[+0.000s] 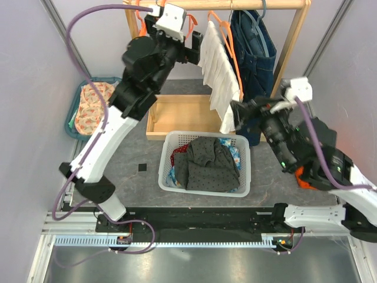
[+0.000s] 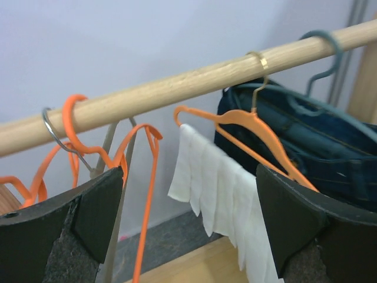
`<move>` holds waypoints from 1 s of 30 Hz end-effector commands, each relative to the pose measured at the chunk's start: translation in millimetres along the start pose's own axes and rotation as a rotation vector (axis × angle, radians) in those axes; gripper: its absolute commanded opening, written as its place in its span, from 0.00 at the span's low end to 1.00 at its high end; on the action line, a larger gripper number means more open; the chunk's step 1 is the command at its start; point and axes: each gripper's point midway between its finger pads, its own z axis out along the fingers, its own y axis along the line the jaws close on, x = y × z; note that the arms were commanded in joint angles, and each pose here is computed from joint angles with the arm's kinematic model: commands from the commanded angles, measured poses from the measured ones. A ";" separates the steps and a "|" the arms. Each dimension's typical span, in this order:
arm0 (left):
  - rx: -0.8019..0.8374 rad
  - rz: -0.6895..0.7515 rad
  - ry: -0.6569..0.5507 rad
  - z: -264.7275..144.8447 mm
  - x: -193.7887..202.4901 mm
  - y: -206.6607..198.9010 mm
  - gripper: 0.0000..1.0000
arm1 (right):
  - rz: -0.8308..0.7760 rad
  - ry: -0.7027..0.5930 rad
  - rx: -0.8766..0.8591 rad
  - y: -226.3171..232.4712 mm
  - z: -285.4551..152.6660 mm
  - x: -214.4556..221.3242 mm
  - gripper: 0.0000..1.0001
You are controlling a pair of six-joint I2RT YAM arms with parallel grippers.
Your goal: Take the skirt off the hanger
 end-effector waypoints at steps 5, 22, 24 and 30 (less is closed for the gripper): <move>0.311 0.036 0.131 -79.5 13.4 -37.8 1.00 | -0.332 -0.080 0.271 -6.6 96.3 -52.3 0.82; 0.401 -0.007 0.247 -133.5 48.2 -47.1 1.00 | -0.229 -0.058 0.150 -45.1 207.6 -53.6 0.74; 0.412 -0.014 0.266 -132.1 55.6 -51.9 1.00 | -0.213 -0.014 0.123 -40.1 217.5 -36.2 0.74; 0.415 0.005 0.293 -129.7 69.5 -55.4 1.00 | -0.211 0.066 0.134 -46.8 229.5 -0.2 0.71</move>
